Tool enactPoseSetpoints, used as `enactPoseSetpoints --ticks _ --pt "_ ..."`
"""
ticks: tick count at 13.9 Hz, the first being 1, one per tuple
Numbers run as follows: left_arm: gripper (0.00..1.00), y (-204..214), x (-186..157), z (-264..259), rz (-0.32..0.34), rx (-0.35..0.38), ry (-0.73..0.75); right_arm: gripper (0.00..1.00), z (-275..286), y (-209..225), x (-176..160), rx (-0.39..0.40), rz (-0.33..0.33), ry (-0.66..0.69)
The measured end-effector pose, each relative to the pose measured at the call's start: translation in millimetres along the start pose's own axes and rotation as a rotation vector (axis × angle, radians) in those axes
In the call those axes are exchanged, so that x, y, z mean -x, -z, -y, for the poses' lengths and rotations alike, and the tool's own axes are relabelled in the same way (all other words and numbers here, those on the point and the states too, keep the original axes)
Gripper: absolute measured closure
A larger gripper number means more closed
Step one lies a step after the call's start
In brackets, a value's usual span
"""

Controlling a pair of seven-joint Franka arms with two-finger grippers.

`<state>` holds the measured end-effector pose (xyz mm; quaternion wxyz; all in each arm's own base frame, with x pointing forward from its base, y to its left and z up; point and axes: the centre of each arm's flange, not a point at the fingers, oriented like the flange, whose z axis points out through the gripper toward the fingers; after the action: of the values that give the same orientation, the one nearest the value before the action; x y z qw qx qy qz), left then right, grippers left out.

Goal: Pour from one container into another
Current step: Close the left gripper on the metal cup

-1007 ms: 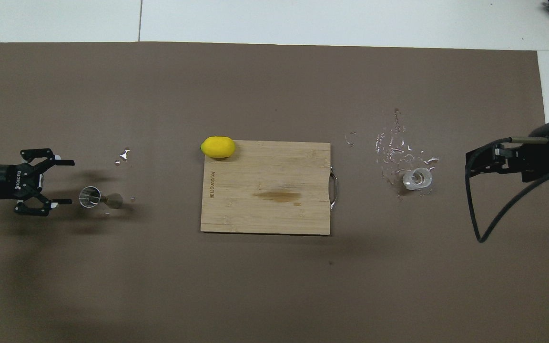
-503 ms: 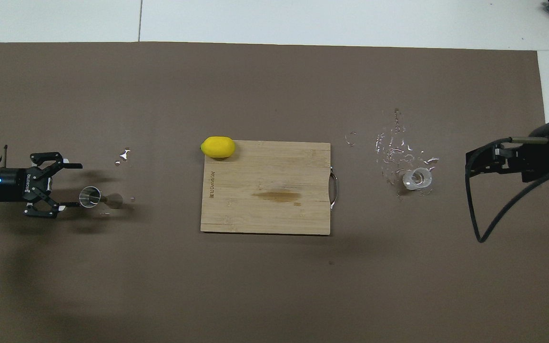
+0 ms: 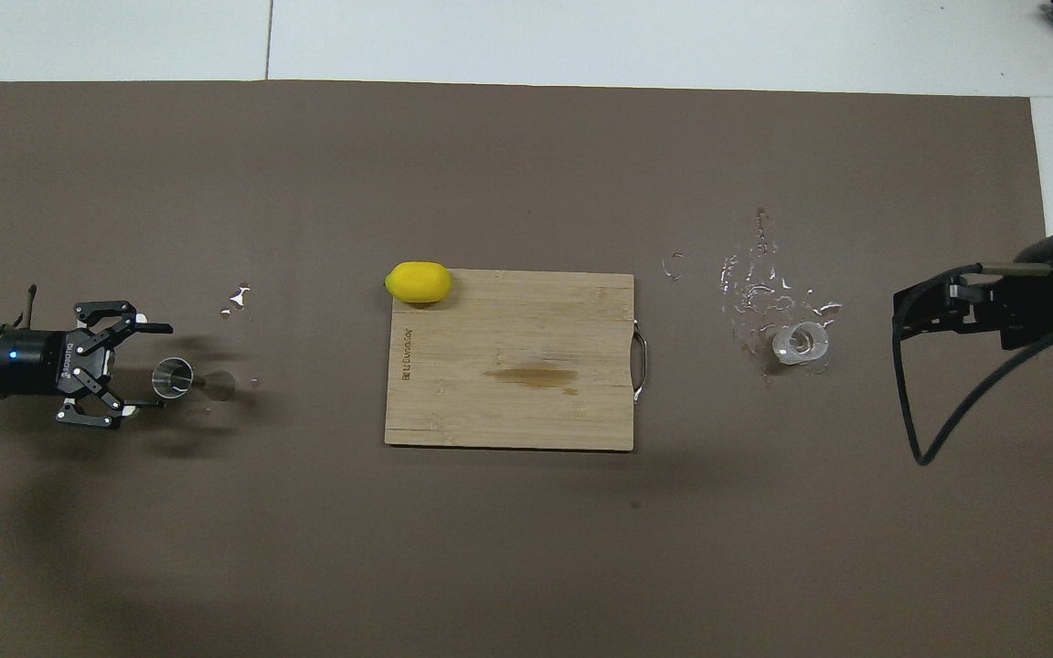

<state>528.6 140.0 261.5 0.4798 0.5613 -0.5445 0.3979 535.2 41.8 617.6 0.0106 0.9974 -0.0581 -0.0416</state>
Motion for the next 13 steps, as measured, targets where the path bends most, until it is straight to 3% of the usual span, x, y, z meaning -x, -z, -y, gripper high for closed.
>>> enactPoseSetpoints --ticks 8,13 --pt "0.00 -23.6 9.5 -10.4 -0.045 0.040 -0.037 0.00 0.0 0.0 0.0 0.000 0.000 0.000" --pt "0.07 -25.5 9.0 -11.3 -0.063 0.039 -0.042 0.00 0.0 0.0 0.0 0.000 0.000 0.000"
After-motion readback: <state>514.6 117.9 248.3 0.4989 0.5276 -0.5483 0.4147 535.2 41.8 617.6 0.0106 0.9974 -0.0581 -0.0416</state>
